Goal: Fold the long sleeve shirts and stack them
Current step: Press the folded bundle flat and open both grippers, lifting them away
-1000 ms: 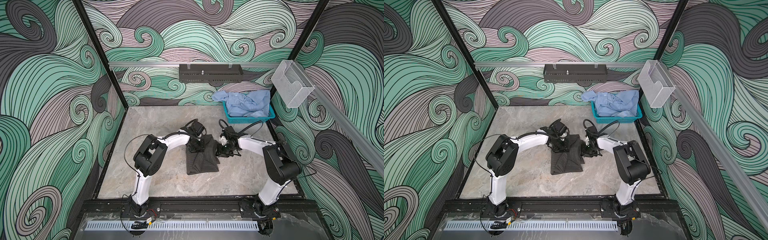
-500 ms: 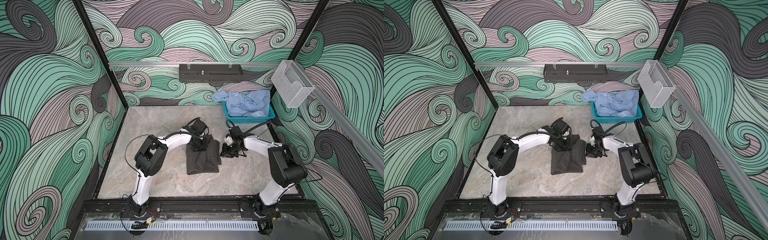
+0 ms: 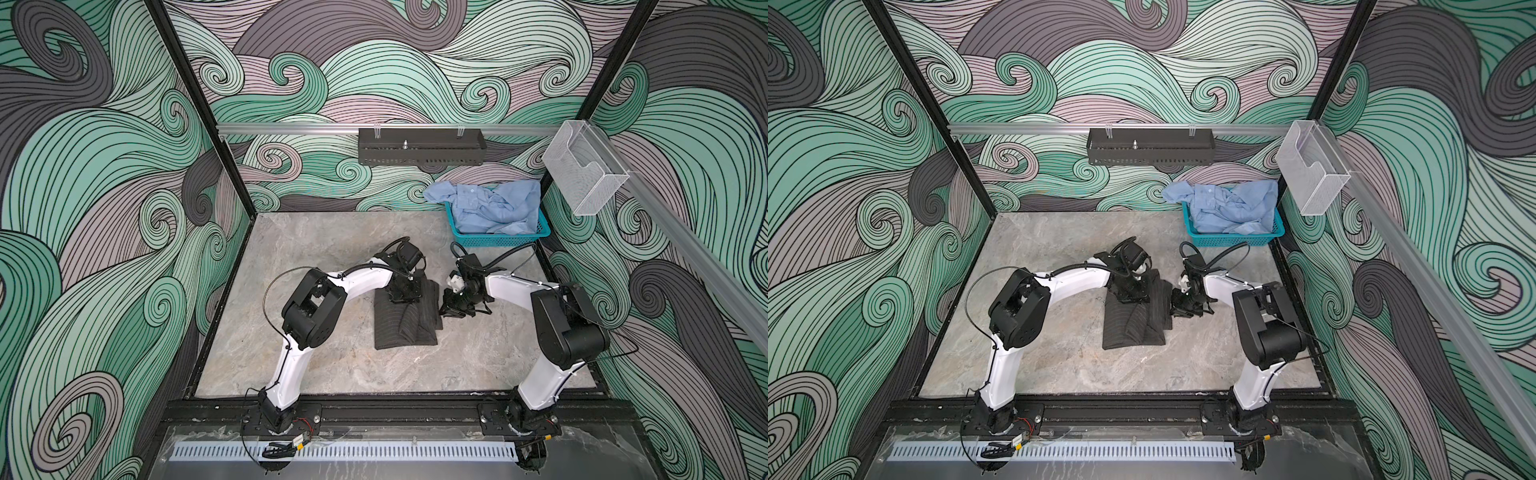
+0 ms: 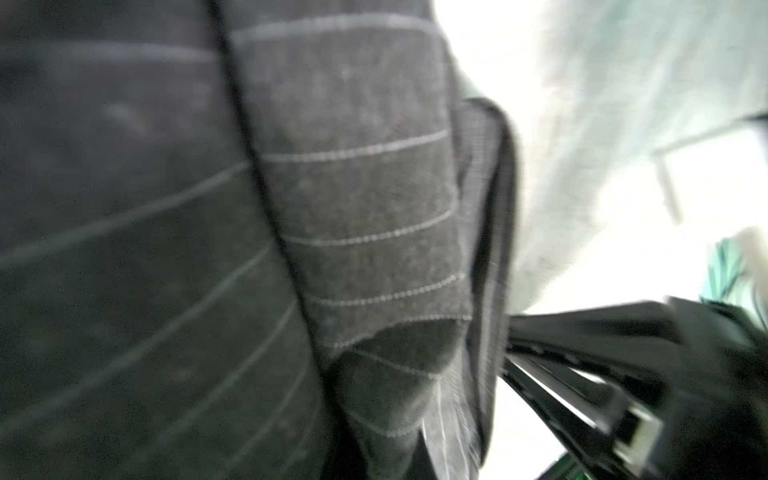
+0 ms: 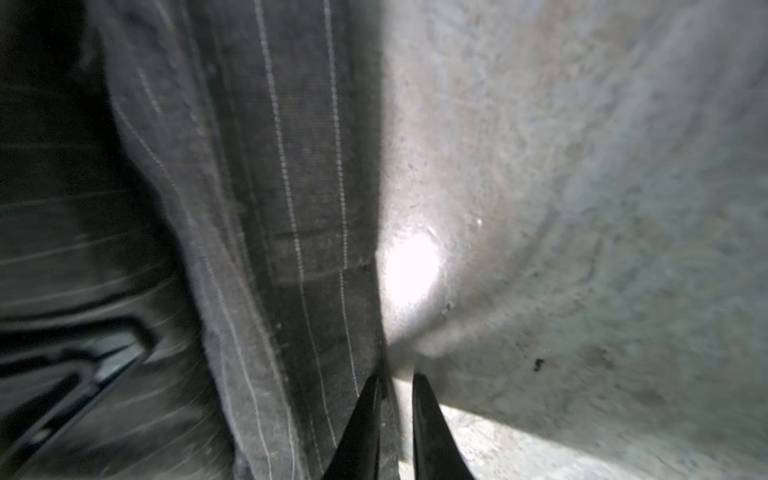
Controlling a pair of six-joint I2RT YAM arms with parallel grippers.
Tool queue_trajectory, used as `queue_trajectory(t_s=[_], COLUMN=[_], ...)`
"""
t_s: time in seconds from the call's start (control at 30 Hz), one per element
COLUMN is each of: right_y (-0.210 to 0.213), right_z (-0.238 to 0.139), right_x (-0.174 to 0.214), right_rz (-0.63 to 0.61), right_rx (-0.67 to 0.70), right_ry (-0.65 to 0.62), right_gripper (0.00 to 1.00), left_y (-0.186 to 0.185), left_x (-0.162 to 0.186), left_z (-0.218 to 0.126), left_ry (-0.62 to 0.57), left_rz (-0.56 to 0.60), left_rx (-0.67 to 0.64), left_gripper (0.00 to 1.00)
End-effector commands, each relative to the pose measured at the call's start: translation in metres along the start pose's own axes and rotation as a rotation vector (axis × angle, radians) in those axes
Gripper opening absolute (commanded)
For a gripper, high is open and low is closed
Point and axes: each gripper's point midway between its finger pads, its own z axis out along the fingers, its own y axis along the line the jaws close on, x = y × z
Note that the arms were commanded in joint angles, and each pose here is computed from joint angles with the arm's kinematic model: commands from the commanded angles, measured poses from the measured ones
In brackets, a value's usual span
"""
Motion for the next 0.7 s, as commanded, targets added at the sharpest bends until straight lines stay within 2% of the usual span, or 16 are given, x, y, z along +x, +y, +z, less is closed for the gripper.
queue_trajectory(t_s=[0.0,0.1,0.23,0.4,0.5,0.67], right_y=[0.007,0.007,0.007,0.01,0.014,0.028], right_z=[-0.007,-0.009,-0.01,-0.022,-0.041,-0.08], right_x=[-0.002,-0.001,-0.001,-0.002,-0.005,-0.009], right_rz=[-0.033,-0.038,-0.036,-0.047,-0.065,-0.109], right_rx=[-0.01,-0.004,-0.006,0.004,0.02,0.021], right_ry=[-0.014,-0.017,-0.018,-0.043,-0.086,-0.17], right_gripper=[0.18,0.18,0.18,0.21,0.24,0.29], left_y=[0.012,0.01,0.006,-0.003,-0.026,-0.069], left_x=[-0.005,-0.009,-0.008,-0.01,-0.021,-0.034], left_z=[-0.002,-0.007,-0.002,-0.013,-0.044,-0.12], left_ry=[-0.032,-0.058,-0.036,-0.058,-0.132,-0.282], left_rz=[-0.046,-0.045,-0.057,-0.062,-0.026,0.066], left_rx=[-0.059,-0.057,-0.039,0.001,0.088,0.24], left_gripper=[0.0,0.0,0.02,0.38,0.52,0.59])
